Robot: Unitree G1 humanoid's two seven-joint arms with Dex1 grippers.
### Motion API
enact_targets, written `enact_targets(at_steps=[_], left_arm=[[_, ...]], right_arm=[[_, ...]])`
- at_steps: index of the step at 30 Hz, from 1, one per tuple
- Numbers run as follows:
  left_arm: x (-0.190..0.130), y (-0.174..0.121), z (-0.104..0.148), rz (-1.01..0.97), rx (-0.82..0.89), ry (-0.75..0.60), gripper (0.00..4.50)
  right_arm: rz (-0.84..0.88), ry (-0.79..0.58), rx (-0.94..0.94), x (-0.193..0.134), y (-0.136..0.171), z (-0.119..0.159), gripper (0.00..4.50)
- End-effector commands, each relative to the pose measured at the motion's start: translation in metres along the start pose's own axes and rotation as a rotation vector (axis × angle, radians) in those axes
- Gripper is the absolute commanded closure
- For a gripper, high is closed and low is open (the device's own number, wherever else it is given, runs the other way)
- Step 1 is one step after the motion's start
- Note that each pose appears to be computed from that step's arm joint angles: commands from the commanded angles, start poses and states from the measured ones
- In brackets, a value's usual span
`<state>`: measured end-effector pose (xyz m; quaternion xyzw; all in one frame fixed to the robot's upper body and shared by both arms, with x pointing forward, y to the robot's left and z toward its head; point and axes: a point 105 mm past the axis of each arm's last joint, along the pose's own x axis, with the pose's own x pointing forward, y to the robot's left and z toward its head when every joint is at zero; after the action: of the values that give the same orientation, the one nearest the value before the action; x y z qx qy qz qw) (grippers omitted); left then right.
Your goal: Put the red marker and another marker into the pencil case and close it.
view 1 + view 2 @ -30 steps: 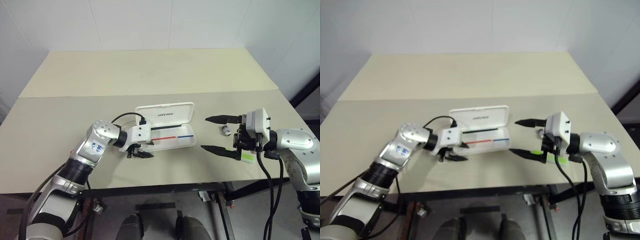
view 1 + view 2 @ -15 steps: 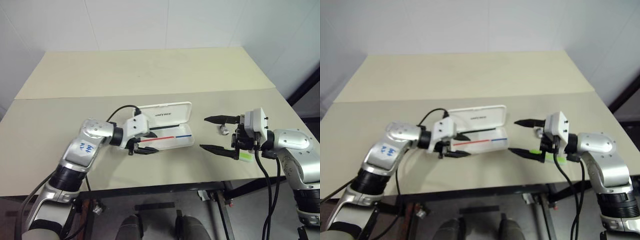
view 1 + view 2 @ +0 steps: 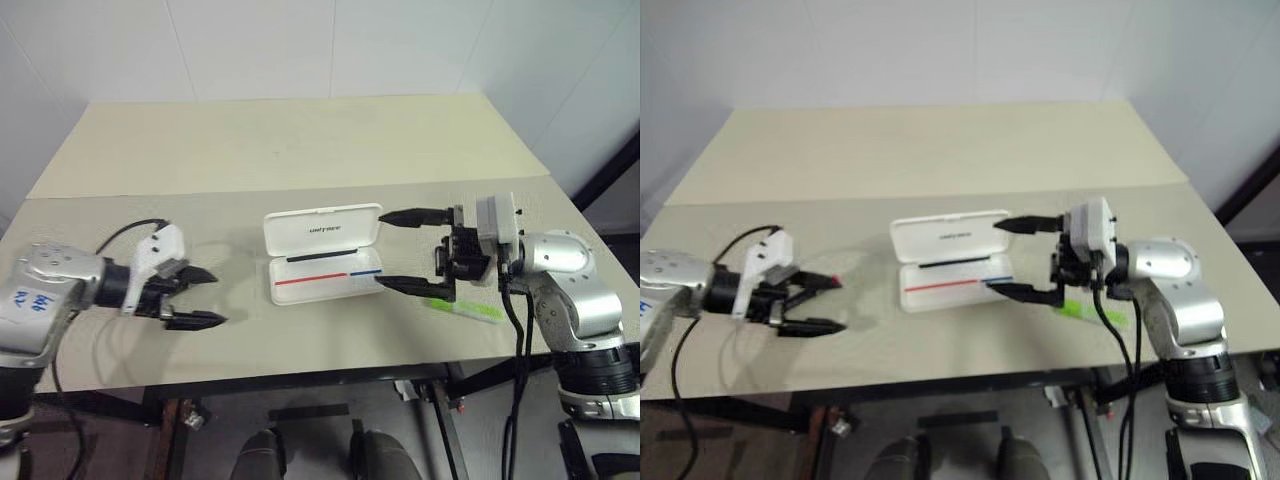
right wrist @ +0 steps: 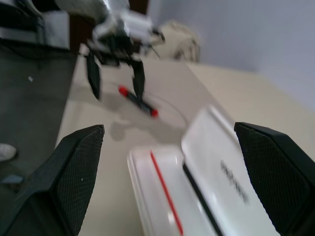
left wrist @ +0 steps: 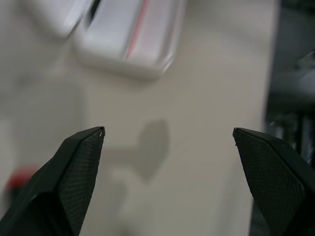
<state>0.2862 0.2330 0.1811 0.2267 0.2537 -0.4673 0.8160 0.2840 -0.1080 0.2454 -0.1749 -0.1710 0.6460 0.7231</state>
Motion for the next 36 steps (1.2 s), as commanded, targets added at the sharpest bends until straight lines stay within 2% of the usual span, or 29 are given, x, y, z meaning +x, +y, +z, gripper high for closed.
enact_targets(at_steps=[1,5,10,14,22,25,27,35,36], left_arm=[[-0.014,0.023,-0.010,0.132,-0.005,0.088,0.06],[-0.014,0.037,-0.019,0.206,-0.018,0.175,0.06],[-0.011,0.040,-0.038,0.182,-0.045,0.290,0.06],[-0.018,0.057,-0.047,0.239,-0.029,0.357,0.06],[-0.013,0.064,-0.057,0.205,-0.021,0.407,0.06],[-0.013,0.065,-0.060,0.193,-0.005,0.430,0.69],[-0.012,0.066,-0.060,0.195,-0.004,0.430,1.28],[-0.008,0.065,-0.059,0.181,-0.010,0.410,3.92],[-0.007,0.065,-0.059,0.179,-0.009,0.409,3.96]], right_arm=[[0.085,-0.055,-0.040,0.013,0.010,0.019,0.00],[0.111,-0.069,-0.043,0.019,0.013,0.025,0.00],[0.098,-0.060,-0.039,0.019,0.012,0.024,0.00],[0.076,-0.047,-0.034,0.016,0.013,0.022,0.00],[0.035,-0.041,-0.034,0.015,0.014,0.020,0.00],[0.025,-0.039,-0.038,0.014,0.013,0.021,0.00],[0.018,-0.037,-0.041,0.014,0.012,0.020,0.00],[0.002,-0.028,-0.052,0.011,0.010,0.020,0.00],[0.000,-0.026,-0.054,0.011,0.010,0.020,0.00]])
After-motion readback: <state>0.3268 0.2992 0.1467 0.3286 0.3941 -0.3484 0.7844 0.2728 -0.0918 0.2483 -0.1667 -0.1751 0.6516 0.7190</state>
